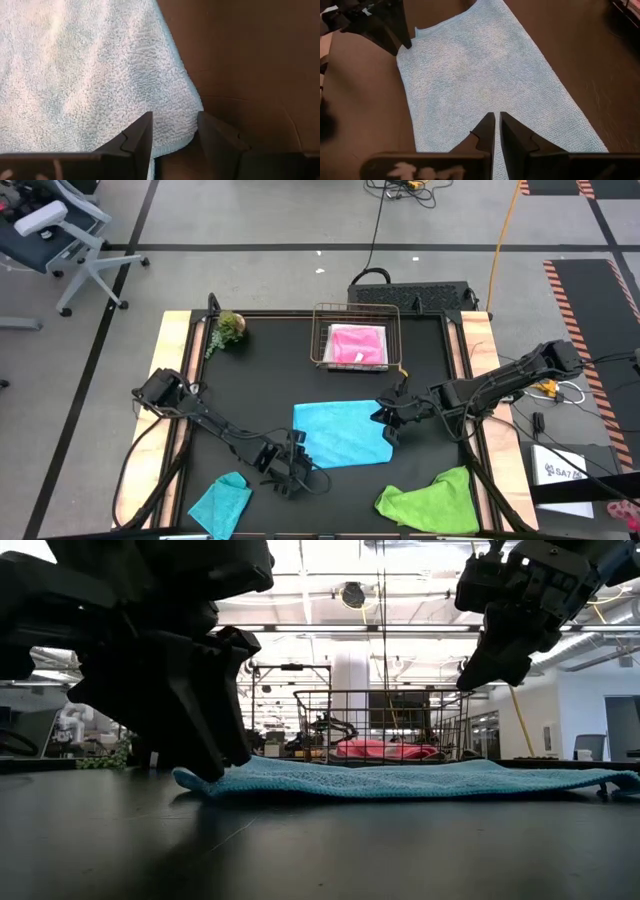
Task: Fold microfiber towels
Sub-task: Fold the right blue towel
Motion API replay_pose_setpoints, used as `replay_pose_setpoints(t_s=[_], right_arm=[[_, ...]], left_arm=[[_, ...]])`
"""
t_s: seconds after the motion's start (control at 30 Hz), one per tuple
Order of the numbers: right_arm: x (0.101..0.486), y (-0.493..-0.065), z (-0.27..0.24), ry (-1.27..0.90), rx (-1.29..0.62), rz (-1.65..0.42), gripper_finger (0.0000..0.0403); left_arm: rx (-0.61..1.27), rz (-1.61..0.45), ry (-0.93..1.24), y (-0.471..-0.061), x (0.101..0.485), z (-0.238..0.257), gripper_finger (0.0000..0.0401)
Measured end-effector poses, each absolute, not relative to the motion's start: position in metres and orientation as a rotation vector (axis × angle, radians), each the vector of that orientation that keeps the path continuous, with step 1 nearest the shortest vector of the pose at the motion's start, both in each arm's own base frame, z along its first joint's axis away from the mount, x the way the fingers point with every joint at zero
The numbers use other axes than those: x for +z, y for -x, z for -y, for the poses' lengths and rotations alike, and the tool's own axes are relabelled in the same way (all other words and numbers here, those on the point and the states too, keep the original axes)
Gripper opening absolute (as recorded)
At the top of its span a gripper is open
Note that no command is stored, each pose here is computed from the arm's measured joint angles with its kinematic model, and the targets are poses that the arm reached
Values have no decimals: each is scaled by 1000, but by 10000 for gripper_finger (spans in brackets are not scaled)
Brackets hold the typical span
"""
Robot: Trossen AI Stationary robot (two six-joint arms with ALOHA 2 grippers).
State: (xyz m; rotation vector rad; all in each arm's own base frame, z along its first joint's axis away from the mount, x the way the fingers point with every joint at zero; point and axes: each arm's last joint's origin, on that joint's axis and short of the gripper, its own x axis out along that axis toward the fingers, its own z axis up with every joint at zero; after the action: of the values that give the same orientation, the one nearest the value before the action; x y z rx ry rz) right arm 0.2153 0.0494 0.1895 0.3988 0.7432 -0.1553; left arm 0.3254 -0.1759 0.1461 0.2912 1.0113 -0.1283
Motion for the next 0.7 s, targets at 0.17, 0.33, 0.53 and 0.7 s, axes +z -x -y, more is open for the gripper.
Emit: replay_pose_setpoints(t_s=[0.17,0.33,0.53,0.7], right_arm=[[189,-215,-49,-399,-156,-743,20],[190,-215,-49,-399,-157,-742,20],[190,-215,-49,-399,-157,-741,20],[190,-216,-49,-412,-161,-736,20]], left_arm=[[-137,-1026,-296,-325,141,179,159],[-170,-1028,-328,-321,137,188,159],[-131,-1017,-339,-321,137,186,159],[-85,-1030,-280,-324,132,183,156]])
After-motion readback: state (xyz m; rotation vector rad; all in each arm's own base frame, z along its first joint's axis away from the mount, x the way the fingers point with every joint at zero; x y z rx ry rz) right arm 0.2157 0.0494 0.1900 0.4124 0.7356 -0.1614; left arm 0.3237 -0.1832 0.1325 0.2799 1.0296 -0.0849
